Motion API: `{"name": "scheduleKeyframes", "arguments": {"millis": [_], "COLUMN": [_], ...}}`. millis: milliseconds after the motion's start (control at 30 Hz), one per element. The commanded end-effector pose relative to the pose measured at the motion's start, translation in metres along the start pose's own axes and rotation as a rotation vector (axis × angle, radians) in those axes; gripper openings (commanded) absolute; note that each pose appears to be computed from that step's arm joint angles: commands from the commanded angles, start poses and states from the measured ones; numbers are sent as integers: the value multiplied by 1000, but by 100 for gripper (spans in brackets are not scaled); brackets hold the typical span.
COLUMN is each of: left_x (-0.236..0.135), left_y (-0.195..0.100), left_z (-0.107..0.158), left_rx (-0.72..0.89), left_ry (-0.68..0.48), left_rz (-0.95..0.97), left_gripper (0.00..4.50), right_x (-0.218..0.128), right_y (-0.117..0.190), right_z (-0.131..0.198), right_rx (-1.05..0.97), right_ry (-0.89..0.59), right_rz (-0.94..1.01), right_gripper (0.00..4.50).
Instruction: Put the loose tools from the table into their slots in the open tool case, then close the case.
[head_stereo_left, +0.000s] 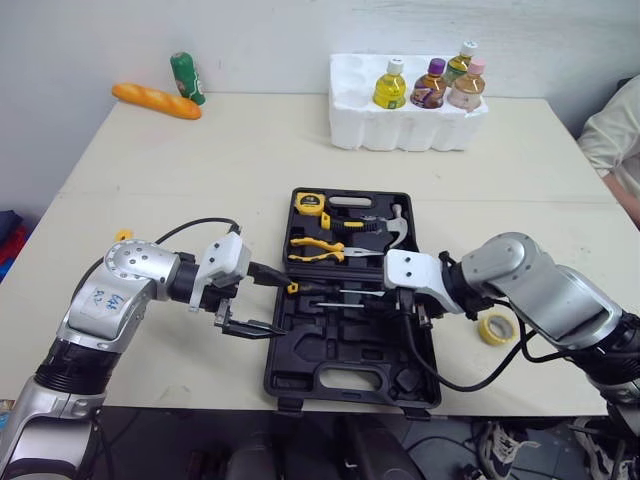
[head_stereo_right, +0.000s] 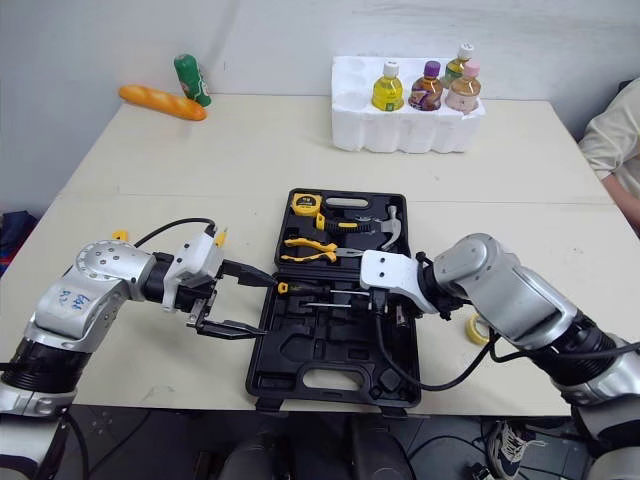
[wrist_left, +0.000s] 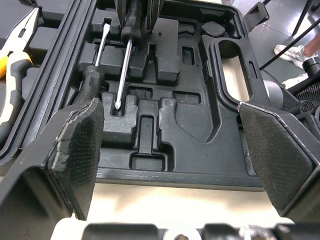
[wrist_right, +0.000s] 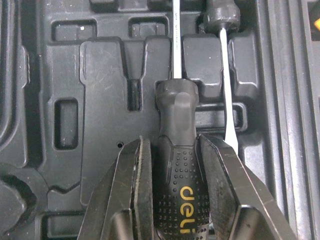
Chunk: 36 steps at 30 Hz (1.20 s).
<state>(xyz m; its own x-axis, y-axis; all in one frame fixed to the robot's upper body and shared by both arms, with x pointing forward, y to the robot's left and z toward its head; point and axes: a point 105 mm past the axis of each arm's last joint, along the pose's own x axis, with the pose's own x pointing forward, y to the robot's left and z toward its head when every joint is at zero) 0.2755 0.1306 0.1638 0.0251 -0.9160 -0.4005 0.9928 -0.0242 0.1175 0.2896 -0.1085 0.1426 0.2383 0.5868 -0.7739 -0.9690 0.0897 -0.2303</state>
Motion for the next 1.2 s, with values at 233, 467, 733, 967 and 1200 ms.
{"name": "scheduleKeyframes", "arguments": {"millis": [233, 467, 733, 967, 1200], "left_x": [-1, -2, -1, -2, -1], "left_y": [2, 1, 3, 5, 5], "left_z": [8, 9, 11, 11, 12], "left_rx": [33, 33, 37, 40, 43], "left_ry": [-8, -8, -10, -4, -2], "left_rz": [8, 3, -5, -10, -18], "left_gripper": [450, 450, 450, 450, 450], "right_x": [-5, -19, -9, 4, 21], "right_y": [-9, -7, -8, -3, 3], "right_z": [12, 32, 37, 16, -5], "right_rx": [-42, -27, 46, 192, 228], "right_ry": [-30, -174, -517, -621, -530], "right_rz": [-58, -61, -106, -107, -99], "right_gripper": [235, 448, 424, 129, 10]}}
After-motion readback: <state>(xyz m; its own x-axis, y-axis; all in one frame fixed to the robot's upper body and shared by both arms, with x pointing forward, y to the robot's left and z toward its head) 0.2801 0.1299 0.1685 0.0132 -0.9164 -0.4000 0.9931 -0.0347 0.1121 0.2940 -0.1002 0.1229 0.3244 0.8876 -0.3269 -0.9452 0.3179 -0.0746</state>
